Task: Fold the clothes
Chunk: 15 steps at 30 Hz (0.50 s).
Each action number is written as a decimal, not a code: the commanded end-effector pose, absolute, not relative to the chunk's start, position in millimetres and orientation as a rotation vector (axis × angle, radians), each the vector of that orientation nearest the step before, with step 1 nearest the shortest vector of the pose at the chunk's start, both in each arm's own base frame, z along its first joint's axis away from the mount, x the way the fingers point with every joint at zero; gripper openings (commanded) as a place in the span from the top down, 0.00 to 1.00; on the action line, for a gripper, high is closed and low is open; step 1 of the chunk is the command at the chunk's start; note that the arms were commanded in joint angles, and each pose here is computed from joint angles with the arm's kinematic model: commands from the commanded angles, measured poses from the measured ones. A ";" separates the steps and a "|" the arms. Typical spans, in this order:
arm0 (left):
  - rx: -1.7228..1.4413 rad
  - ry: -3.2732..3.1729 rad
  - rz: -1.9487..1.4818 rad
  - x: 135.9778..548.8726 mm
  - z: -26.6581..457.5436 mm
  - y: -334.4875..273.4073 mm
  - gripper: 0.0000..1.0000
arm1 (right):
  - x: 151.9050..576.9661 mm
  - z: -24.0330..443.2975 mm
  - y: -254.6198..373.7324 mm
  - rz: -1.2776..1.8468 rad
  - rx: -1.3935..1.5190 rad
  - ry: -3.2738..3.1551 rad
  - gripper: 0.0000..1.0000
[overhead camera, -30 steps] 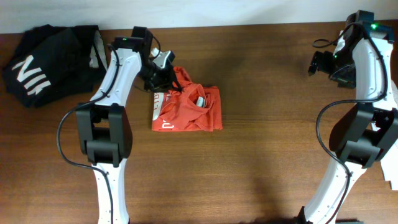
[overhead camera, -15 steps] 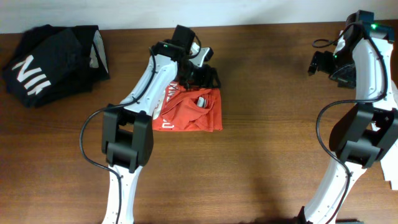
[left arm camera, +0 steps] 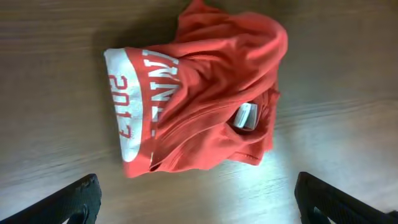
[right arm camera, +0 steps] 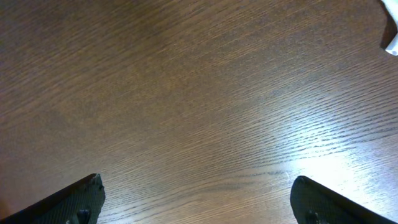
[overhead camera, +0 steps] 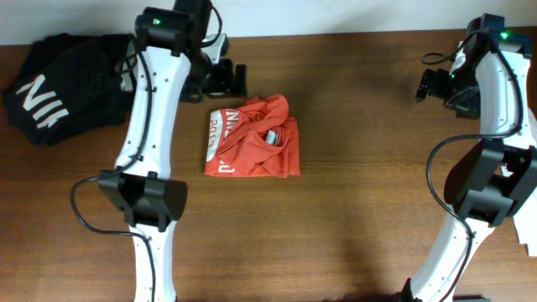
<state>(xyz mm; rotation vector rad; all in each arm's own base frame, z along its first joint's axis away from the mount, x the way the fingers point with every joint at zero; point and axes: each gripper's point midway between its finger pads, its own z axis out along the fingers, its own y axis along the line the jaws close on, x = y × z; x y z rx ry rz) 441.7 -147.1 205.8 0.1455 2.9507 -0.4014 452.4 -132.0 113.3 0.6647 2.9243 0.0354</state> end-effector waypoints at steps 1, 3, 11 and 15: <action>0.316 2.983 -0.484 421.7 199.7 -177.9 0.01 | 451.5 117.8 -135.9 0.020 0.668 2.913 0.01; 0.352 3.051 -0.430 410.6 181.6 -183.4 0.01 | 451.4 117.8 -135.9 0.020 0.668 2.914 0.01; 0.423 3.231 -0.427 381.5 76.0 -206.4 0.02 | 451.4 117.8 -135.9 0.020 0.668 2.914 0.01; 0.429 3.201 -0.423 388.1 74.7 -208.5 0.09 | 451.5 117.8 -135.9 0.020 0.668 2.913 0.01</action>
